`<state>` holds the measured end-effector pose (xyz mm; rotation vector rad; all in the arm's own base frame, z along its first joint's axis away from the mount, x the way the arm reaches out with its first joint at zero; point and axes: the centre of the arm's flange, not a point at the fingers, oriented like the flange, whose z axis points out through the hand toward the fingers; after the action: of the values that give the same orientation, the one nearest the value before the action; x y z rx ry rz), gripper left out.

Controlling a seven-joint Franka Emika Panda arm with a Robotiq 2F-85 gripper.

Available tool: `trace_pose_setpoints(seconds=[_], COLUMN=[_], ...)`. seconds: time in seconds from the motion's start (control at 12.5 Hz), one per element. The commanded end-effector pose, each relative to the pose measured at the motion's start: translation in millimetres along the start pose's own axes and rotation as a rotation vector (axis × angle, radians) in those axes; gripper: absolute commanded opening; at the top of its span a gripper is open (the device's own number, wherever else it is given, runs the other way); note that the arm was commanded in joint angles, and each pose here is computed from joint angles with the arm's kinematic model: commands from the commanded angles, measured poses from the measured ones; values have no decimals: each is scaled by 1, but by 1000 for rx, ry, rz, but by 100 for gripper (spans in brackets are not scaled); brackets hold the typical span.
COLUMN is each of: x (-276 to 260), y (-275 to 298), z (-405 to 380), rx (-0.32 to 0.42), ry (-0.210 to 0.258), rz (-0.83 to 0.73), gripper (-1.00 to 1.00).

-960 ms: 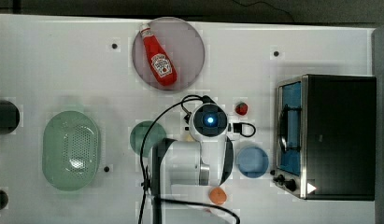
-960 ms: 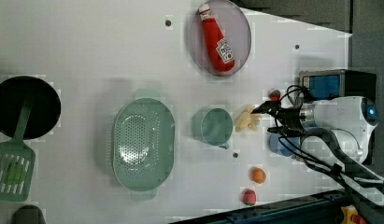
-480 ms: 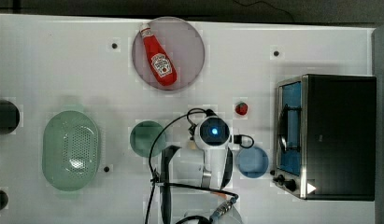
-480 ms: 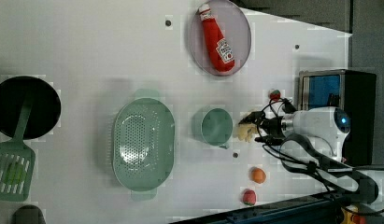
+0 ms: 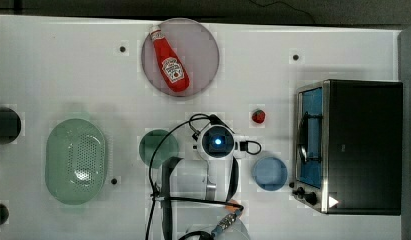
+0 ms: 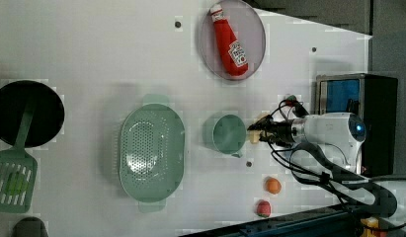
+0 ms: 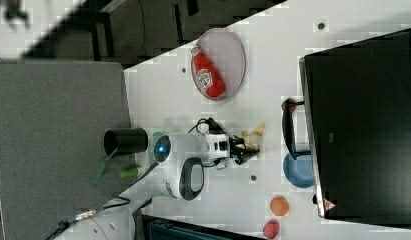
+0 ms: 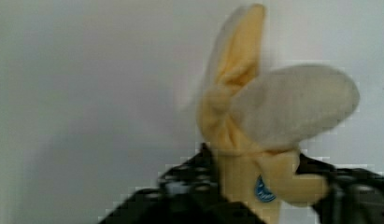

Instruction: Pick Banana and place it in strainer.

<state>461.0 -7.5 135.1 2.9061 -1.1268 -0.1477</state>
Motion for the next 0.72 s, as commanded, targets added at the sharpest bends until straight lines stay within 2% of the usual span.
trace_pose_setpoints(seconds=[0.08, 0.4, 0.72], x=[13, 17, 24], y=[5, 2, -2], z=[-19, -74, -218], rx=[22, 56, 96], ry=[32, 62, 80], rz=[-4, -3, -1], gripper=[-47, -48, -48])
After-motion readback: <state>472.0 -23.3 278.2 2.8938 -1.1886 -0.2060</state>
